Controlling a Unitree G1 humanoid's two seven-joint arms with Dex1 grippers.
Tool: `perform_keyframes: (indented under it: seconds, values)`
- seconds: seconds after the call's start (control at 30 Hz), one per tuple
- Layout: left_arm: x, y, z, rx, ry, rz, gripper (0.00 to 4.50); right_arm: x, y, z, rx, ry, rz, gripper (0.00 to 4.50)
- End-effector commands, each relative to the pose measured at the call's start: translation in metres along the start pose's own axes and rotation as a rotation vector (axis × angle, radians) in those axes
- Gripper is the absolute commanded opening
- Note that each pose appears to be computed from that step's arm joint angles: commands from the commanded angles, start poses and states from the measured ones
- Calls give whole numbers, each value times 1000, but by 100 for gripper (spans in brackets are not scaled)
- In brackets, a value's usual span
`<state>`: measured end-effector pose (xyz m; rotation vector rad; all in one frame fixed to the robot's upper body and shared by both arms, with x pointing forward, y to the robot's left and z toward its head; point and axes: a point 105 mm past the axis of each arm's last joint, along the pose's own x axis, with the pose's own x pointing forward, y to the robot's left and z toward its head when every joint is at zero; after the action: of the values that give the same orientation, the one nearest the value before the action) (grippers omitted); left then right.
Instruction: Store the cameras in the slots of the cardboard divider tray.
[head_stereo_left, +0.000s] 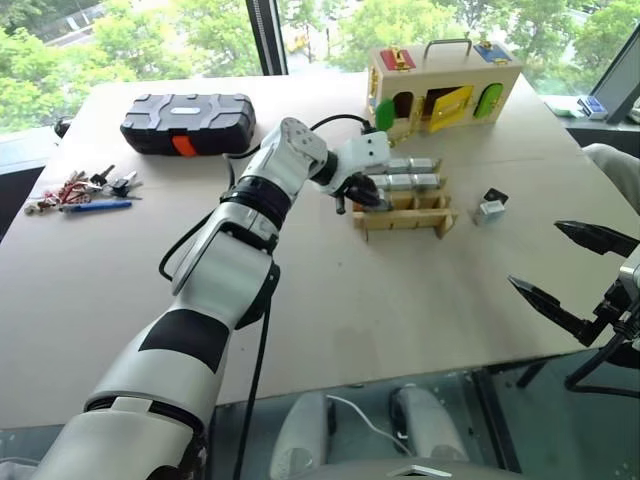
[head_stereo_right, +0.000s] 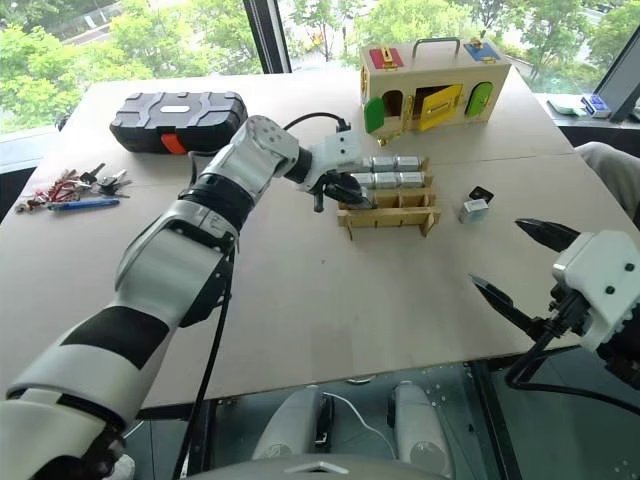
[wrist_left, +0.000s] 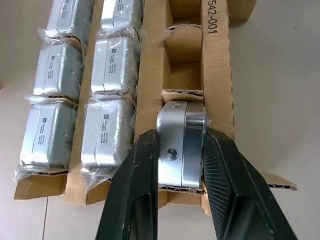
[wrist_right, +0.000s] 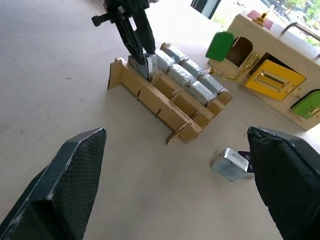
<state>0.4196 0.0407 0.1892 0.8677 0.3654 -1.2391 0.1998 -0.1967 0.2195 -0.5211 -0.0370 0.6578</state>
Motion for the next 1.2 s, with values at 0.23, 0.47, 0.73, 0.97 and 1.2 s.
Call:
perform_keyframes:
  seconds: [0.23,0.47,0.73,0.97,1.2]
  values:
    - [-58,20,71,-261,-378,-21,398,9,3,-5,57,-9,-69,450]
    - [-94,26,30,-279,-697,194,398,27,-21,-36,88,131,-183,450]
    - [-110,-45,-28,-336,-798,80,398,57,-66,-62,13,227,-169,450]
    - [-130,-83,-48,-331,-751,51,398,73,-87,-86,-240,356,64,450]
    - [-131,-104,-61,-384,-720,109,398,95,-108,-96,-290,336,143,450]
